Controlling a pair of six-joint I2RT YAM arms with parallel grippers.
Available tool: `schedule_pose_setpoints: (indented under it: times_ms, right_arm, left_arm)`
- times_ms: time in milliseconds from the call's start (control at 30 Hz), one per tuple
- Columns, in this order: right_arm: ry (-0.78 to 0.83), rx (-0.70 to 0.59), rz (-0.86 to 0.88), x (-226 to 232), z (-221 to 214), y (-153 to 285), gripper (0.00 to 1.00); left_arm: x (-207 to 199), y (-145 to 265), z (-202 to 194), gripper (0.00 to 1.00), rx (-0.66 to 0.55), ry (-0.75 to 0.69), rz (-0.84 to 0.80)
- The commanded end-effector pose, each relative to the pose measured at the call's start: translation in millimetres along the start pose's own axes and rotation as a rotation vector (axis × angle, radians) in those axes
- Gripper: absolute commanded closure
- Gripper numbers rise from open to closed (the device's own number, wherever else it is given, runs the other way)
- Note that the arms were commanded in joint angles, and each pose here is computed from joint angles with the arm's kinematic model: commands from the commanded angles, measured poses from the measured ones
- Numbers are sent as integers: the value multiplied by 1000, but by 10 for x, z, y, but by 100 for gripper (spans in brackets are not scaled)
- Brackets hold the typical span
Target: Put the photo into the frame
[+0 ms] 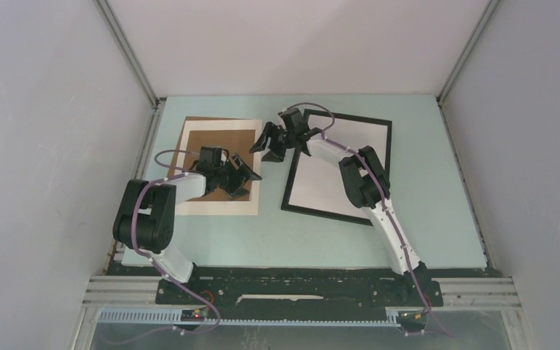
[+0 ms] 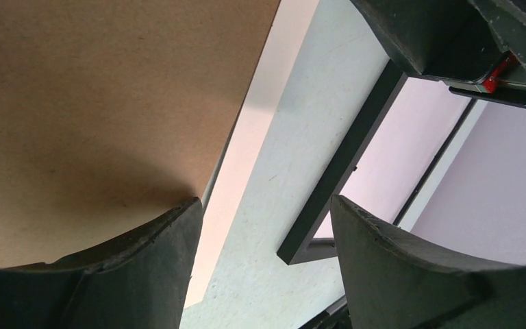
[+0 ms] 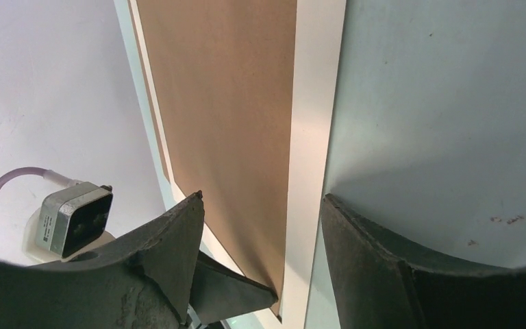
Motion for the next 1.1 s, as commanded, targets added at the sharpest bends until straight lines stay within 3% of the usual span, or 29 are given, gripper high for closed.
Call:
schedule_pose_setpoints:
  times_ms: [0, 167, 567, 867, 1067]
  right_arm:
    - [-3, 20, -51, -157, -142, -133, 28]
    - [-38, 158, 65, 57, -390, -38, 28]
    - [-95, 249, 365, 567, -610, 455, 29]
    - [-97, 173, 281, 308, -423, 642, 29]
    - [6, 127, 138, 166, -420, 694, 29]
  left_arm:
    - [26, -85, -37, 22, 41, 3, 17]
    - [7, -133, -47, 22, 73, 0, 7]
    - [-194, -174, -81, 21, 132, -62, -121]
    - [-429, 145, -102, 17, 9, -193, -178]
    - [-43, 545, -339, 15, -29, -201, 8]
Point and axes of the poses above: each gripper's point midway between its finger pads, its own y axis back along the fingers, its own x axis along the line the jaws close on, z = x × y, the point moved 2 cm from there along y, back along the fingers, and after that the axes turned 11 degrees about -y, right-handed, at the moved point
